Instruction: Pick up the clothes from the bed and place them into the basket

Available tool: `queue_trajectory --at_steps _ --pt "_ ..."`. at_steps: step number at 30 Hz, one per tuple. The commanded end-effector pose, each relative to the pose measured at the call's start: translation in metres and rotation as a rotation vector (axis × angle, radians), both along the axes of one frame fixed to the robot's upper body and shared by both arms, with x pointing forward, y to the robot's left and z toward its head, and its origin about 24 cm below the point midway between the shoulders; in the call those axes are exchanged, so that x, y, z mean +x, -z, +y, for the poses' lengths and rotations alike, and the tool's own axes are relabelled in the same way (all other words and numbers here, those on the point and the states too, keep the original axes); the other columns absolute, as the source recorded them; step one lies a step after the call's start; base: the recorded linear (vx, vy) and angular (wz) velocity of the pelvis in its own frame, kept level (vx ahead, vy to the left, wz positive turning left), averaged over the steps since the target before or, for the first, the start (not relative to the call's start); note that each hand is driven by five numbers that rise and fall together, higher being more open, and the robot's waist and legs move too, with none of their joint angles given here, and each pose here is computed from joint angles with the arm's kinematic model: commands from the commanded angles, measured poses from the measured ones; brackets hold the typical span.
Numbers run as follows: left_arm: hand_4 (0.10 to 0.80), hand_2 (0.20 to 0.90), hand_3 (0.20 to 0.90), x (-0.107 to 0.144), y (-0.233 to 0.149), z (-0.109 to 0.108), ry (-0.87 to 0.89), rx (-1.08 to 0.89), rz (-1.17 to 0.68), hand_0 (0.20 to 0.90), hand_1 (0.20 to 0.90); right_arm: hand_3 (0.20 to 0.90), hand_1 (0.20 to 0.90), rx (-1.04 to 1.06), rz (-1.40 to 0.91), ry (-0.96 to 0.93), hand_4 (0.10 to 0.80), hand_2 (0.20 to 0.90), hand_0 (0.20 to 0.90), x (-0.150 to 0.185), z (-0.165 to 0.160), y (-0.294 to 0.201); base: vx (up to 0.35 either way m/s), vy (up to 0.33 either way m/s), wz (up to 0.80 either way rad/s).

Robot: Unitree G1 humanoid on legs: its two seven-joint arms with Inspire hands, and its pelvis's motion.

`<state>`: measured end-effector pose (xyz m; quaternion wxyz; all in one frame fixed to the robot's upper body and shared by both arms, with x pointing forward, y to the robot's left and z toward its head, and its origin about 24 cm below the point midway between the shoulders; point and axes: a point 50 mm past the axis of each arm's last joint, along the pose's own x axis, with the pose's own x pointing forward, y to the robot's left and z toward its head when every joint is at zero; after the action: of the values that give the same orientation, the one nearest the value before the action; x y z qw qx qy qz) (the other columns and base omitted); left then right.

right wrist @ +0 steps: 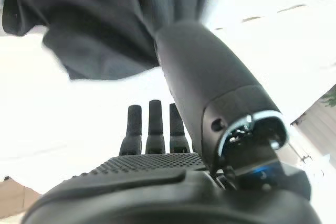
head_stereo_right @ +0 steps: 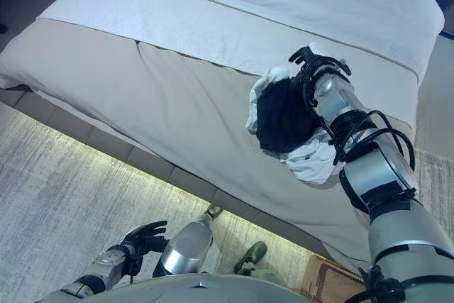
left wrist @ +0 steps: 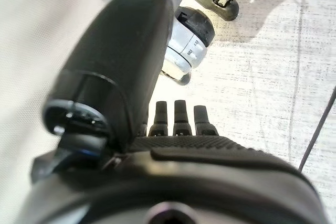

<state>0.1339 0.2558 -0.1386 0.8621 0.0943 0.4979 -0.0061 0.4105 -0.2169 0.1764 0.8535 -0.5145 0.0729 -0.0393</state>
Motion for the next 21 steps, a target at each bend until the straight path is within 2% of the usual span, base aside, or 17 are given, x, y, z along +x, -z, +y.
queue_trajectory --at_steps 1,4,11,17,21 --pt "0.800 0.900 0.900 -0.013 0.001 0.010 0.075 0.033 0.057 0.900 0.900 0.900 0.900 -0.090 -0.351 -0.022 0.800 0.900 0.900 -0.001 0.003 -0.091 0.036 0.039 -0.01" --pt "0.800 0.900 0.900 -0.010 0.001 0.007 0.088 0.020 0.049 0.900 0.900 0.900 0.900 -0.137 -0.173 -0.003 0.800 0.900 0.900 -0.001 -0.010 -0.070 0.029 0.019 -0.05" --pt "0.800 0.900 0.900 0.003 -0.003 0.003 0.107 0.011 0.005 0.900 0.900 0.900 0.900 -0.117 -0.092 0.034 0.800 0.900 0.900 -0.001 -0.025 -0.044 0.004 0.000 -0.03" --pt "0.800 0.900 0.900 0.019 -0.008 0.000 0.101 0.004 -0.049 0.900 0.900 0.900 0.900 -0.125 -0.053 0.020 0.800 0.900 0.900 0.002 -0.020 -0.037 -0.073 0.023 -0.05" --pt "0.800 0.900 0.900 0.039 -0.017 -0.001 0.100 0.003 -0.110 0.900 0.900 0.900 0.900 -0.121 -0.067 0.021 0.800 0.900 0.900 0.004 -0.012 -0.039 -0.094 0.022 -0.03"
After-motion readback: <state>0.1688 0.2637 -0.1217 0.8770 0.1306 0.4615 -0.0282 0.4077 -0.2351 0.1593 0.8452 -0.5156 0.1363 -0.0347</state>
